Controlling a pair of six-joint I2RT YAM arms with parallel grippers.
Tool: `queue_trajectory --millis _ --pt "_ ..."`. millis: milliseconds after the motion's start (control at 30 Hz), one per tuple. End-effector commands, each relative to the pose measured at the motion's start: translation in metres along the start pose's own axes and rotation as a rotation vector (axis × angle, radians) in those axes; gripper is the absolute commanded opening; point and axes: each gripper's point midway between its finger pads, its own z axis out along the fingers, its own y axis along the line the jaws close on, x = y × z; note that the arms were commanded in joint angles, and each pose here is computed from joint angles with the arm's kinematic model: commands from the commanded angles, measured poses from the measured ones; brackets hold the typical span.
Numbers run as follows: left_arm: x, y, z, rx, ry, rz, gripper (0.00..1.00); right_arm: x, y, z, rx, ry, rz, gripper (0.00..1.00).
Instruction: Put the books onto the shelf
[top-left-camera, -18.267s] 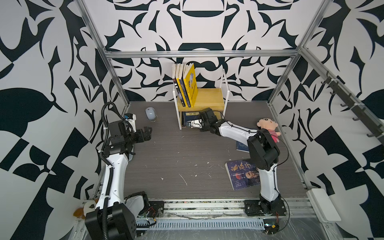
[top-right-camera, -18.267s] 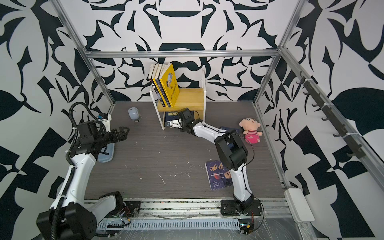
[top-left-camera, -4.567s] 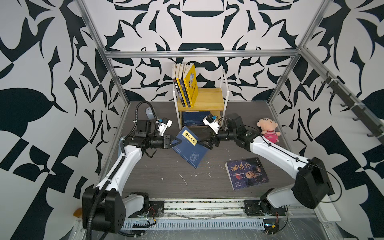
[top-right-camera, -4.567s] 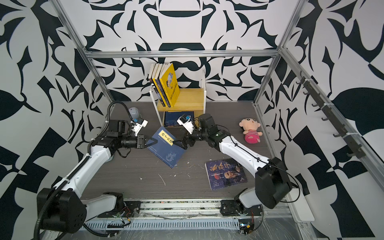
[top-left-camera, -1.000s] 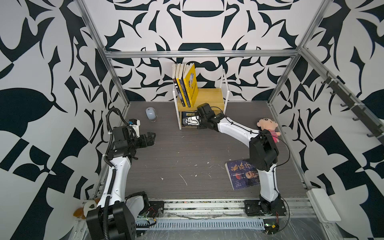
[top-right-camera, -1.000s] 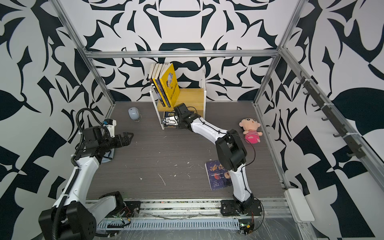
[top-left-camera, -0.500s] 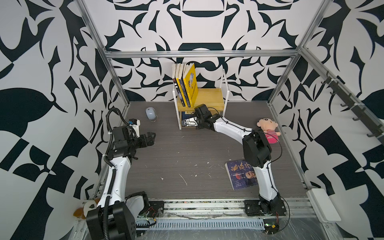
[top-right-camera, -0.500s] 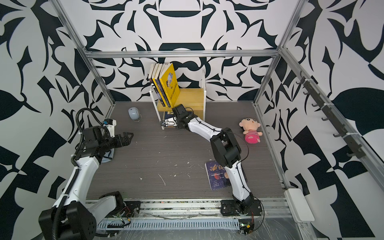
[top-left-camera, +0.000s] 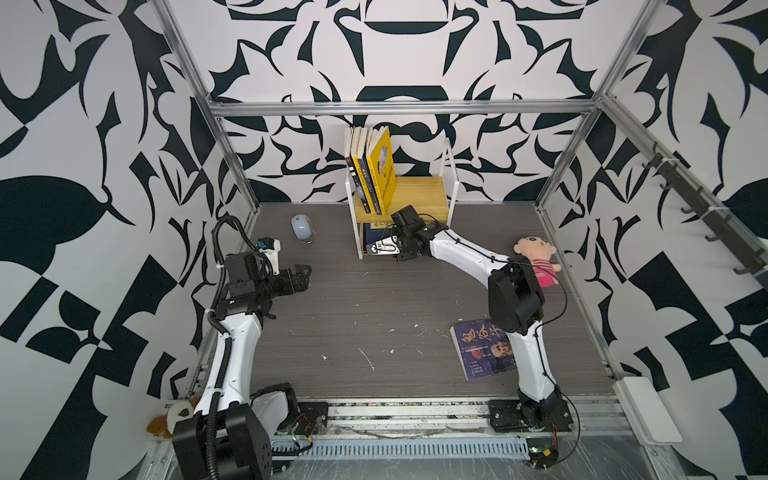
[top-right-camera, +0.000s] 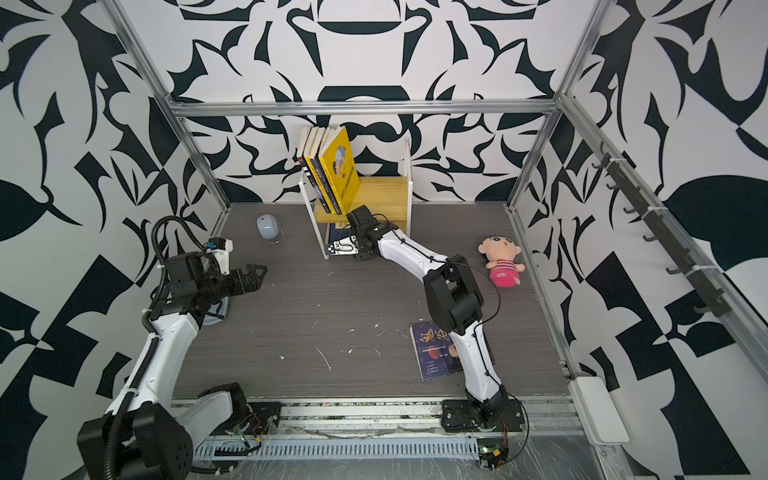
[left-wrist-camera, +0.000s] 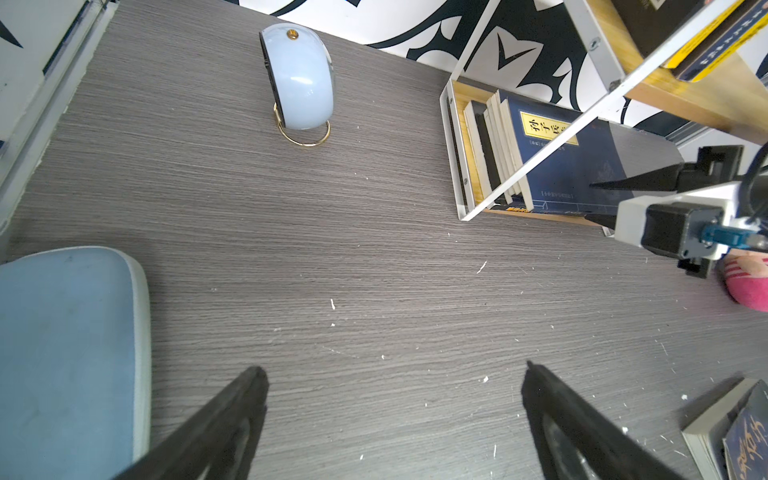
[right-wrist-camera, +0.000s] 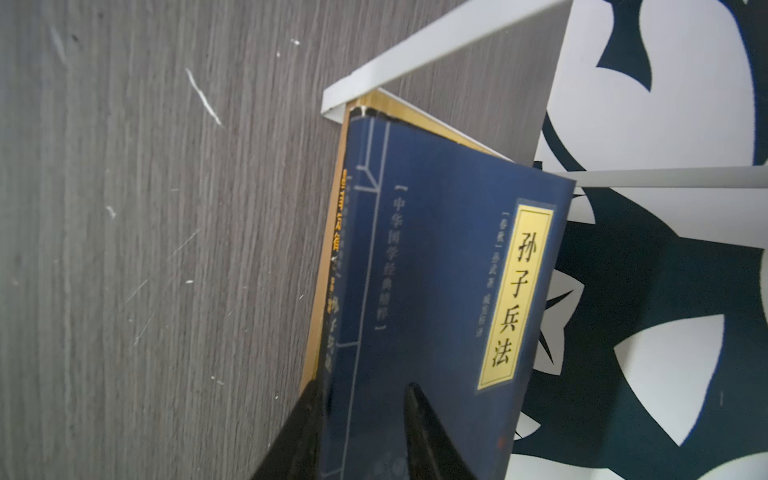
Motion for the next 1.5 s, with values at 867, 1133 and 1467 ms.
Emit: queue_trajectory --millis 867,1133,1467 --pt "0.008 0.001 0.001 0.013 0.006 0.002 1.00 -0.008 -0.007 -0.014 -0.048 -0.039 0.082 0.47" --pt "0.008 0.001 0.001 0.013 0.006 0.003 1.00 0.000 -0.014 -0.002 -0.003 -0.005 0.070 0.45" --pt "0.008 0.002 0.001 0.010 0.004 0.002 1.00 0.005 -0.035 -0.002 0.085 0.009 0.077 0.27"
